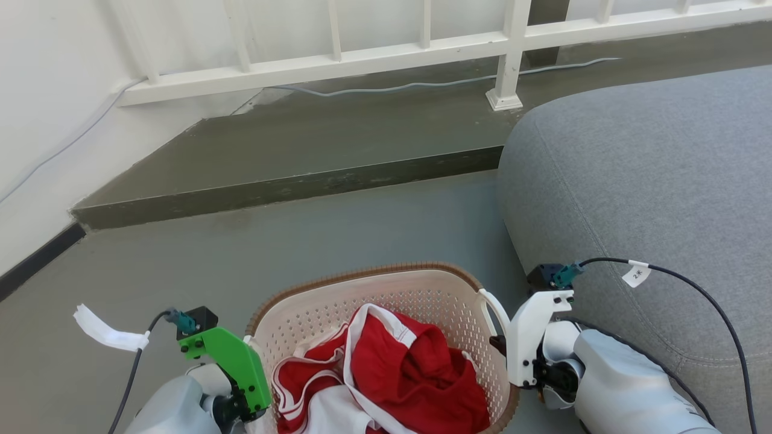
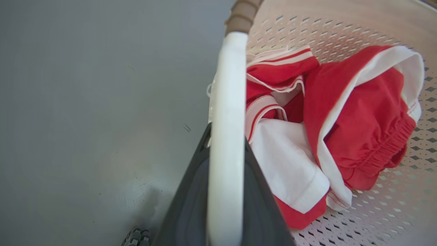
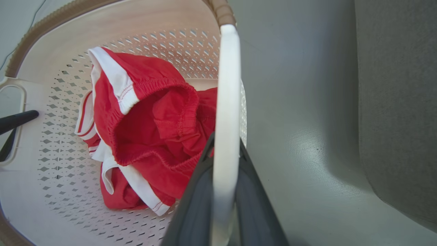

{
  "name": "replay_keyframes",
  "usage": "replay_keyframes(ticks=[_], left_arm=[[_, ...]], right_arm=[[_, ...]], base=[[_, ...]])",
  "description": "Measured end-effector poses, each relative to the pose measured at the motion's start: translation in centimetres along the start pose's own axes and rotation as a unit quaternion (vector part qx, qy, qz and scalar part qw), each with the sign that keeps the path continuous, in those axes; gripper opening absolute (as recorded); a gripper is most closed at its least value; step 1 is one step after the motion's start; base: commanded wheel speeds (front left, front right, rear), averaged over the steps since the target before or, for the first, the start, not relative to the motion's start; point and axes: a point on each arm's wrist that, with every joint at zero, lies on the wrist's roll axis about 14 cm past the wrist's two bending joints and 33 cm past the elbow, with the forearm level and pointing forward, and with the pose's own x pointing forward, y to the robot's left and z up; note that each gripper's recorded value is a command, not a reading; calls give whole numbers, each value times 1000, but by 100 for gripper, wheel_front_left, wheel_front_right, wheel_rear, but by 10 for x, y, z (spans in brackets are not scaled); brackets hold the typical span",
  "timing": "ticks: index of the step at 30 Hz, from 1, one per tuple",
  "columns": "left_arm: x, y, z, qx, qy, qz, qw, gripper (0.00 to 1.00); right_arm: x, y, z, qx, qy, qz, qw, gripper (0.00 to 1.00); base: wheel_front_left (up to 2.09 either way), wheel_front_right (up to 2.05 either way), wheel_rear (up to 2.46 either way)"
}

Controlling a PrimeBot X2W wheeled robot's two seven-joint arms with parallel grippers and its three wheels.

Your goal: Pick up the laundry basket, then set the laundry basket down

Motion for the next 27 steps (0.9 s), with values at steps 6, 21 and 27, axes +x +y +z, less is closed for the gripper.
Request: replay_keyframes(ticks=[6,21,27], left_arm=[[-1,2,-5,-3,2,1,1000,0],[-2,4,-8,-10,4,2,1000,0],[-2,4,-8,-17,4,1,1000,0]], right_arm=[[0,1,-1,-1,1,1,1000,0],[1,5,-2,3,7,7,1000,0],[1,5,-3,4,9,7,1000,0]], base=[[0,0,0],[0,0,0],[0,0,0]])
